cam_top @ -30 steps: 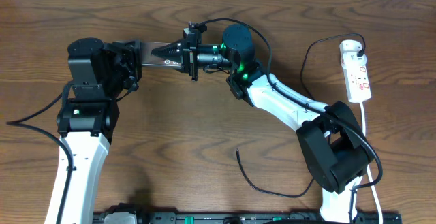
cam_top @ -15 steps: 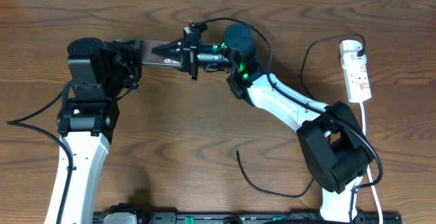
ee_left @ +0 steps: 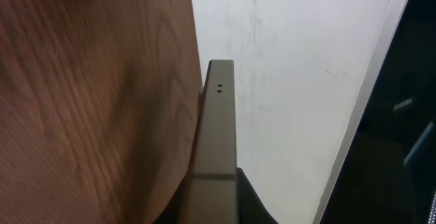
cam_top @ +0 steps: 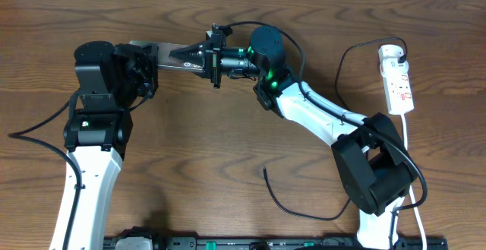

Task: Plug charger to phone and switch on socket

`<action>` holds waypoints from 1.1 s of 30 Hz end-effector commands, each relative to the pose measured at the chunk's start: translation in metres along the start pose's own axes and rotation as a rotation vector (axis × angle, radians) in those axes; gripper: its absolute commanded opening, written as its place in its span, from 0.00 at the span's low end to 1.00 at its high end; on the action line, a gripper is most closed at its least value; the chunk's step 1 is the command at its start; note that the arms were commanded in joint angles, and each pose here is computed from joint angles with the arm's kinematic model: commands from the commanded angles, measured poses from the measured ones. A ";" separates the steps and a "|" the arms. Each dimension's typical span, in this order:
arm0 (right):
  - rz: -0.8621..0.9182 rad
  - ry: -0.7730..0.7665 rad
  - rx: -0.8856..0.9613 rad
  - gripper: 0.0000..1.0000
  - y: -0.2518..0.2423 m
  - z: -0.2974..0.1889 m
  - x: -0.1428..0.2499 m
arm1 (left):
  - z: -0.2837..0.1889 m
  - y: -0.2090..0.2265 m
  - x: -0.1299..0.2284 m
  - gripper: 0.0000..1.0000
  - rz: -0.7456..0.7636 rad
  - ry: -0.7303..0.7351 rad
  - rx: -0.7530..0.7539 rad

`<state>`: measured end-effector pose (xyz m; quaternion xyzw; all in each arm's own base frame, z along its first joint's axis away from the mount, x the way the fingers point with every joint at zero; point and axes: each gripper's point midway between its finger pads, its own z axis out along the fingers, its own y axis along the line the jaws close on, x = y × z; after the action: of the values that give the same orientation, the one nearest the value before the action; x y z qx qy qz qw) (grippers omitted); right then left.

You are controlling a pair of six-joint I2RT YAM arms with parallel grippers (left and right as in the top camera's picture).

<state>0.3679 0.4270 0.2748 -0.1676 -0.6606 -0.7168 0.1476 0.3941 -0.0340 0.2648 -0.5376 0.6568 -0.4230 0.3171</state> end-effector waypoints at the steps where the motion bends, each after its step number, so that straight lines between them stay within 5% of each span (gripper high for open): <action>1: -0.077 0.001 -0.010 0.01 0.007 -0.001 -0.001 | -0.004 -0.011 -0.002 0.08 0.045 -0.009 0.026; 12: -0.077 0.001 -0.010 0.04 0.007 -0.001 -0.001 | -0.004 -0.011 -0.002 0.07 0.045 -0.009 0.026; 20: -0.077 0.001 -0.010 0.47 0.007 -0.001 -0.001 | -0.004 -0.011 -0.002 0.07 0.045 -0.009 0.026; 24: -0.077 0.002 -0.010 0.87 0.007 -0.001 -0.001 | -0.004 -0.011 -0.002 0.07 0.045 -0.009 0.026; 26: -0.077 0.001 -0.010 0.99 0.007 -0.001 -0.001 | -0.004 -0.011 -0.002 0.08 0.048 -0.010 0.026; 33: -0.078 -0.001 -0.011 0.99 0.008 -0.002 -0.002 | -0.004 -0.011 -0.005 0.07 0.046 -0.016 0.026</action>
<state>0.3678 0.4266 0.2754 -0.1473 -0.6650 -0.7210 0.1277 0.3932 -0.0339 0.2625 -0.5307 0.6657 -0.4159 0.3197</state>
